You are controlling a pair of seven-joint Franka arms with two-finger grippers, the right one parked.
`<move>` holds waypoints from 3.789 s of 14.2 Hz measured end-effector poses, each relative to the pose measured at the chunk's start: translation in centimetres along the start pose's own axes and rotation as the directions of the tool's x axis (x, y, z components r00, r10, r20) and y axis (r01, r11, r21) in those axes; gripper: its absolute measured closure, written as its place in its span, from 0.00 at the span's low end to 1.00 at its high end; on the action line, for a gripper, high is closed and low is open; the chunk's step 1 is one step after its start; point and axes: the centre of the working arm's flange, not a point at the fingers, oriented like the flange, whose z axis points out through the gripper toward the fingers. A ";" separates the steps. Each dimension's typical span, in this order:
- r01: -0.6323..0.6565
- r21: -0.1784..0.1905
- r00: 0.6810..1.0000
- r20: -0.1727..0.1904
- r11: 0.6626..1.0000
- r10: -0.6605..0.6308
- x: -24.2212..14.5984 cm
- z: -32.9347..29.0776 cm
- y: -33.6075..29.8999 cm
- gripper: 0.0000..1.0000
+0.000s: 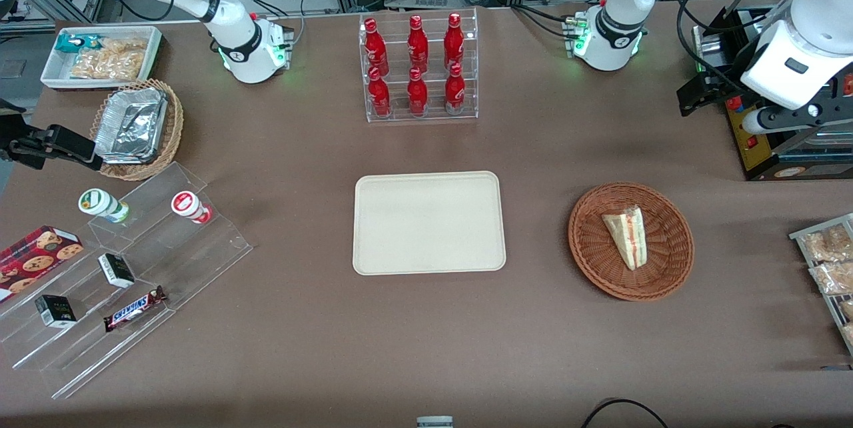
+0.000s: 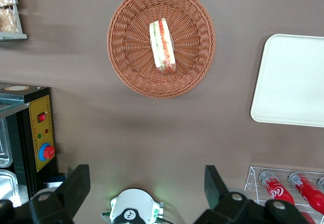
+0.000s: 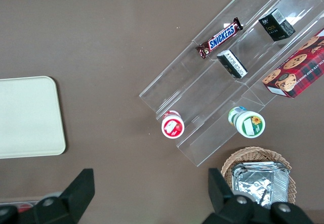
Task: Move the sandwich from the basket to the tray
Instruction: 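Move the left gripper down over the sandwich in the wicker basket, then lower the left gripper and close it on the sandwich wedge, then lift the sandwich and carry it with the left gripper over the tray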
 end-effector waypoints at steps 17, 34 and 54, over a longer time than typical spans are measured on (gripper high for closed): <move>0.128 -0.029 0.992 0.017 0.991 -0.128 7.9 26.5 -1.5 0.00; 0.284 -0.058 0.959 0.024 0.957 -0.283 11.3 38.1 2.0 0.19; -0.070 -0.052 0.998 -0.004 0.996 0.069 3.9 26.7 21.0 0.84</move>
